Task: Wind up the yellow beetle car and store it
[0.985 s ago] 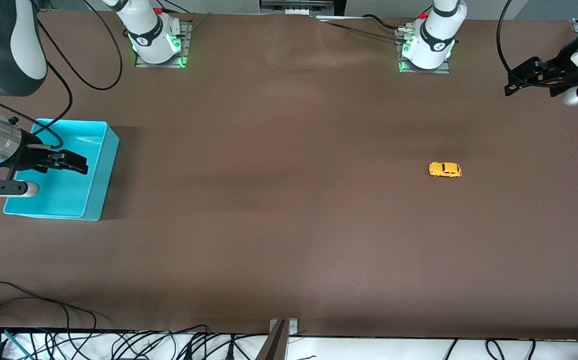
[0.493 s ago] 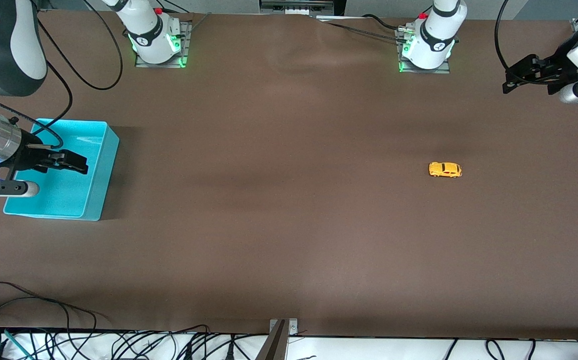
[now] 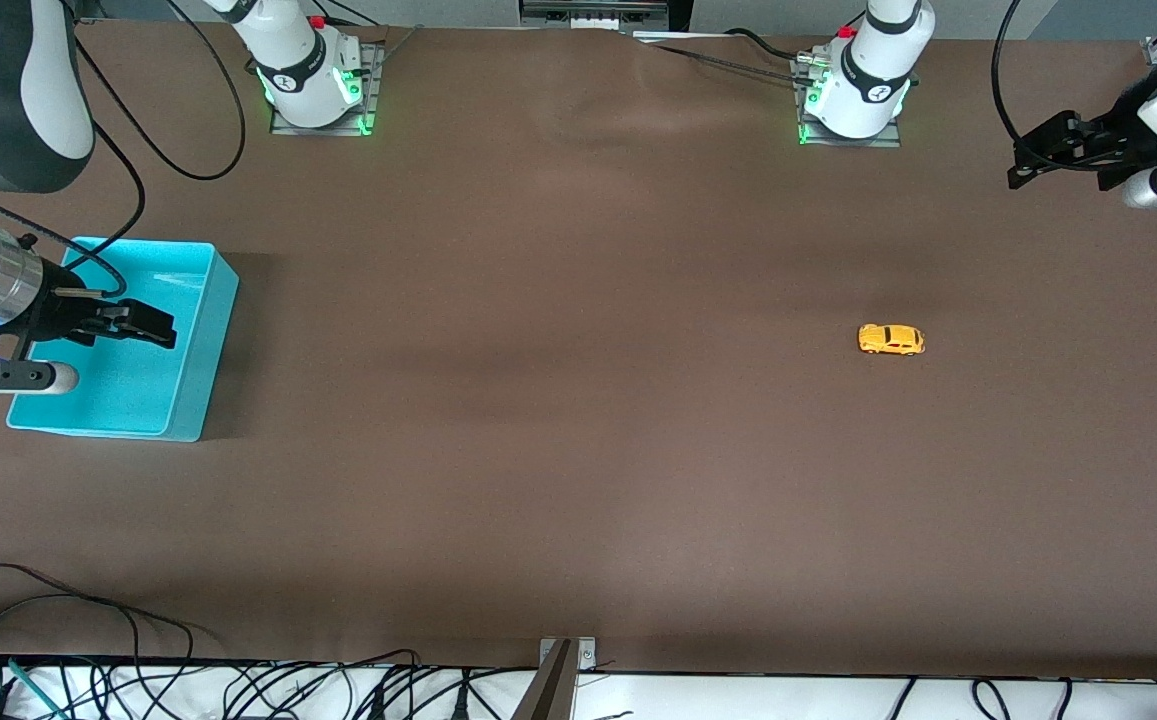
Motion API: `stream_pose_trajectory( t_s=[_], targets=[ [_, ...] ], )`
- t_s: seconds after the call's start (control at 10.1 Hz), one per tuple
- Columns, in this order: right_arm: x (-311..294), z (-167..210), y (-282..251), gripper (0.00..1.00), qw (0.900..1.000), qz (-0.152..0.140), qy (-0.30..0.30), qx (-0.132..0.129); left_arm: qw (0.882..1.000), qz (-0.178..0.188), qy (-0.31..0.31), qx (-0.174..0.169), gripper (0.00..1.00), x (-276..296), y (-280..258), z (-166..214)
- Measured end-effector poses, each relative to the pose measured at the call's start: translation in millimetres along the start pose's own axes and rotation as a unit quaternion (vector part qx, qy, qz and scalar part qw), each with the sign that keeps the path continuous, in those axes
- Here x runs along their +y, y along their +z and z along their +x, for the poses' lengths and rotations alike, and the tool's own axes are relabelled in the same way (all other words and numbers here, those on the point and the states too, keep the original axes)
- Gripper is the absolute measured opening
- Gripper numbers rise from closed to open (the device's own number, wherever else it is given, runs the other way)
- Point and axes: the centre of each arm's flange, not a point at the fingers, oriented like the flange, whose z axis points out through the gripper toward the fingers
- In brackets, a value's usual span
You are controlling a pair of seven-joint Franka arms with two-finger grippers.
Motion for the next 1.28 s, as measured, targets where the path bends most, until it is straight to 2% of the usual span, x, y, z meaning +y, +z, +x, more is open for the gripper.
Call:
stream_pose_trajectory(
  t_s=[1.28],
  targets=[
    [7.6,0.3,-0.5,1.0,1.0,-0.001,0.006,0.001,1.0,0.0,0.0,0.0,1.0,-0.5,0.0,0.1]
  ],
)
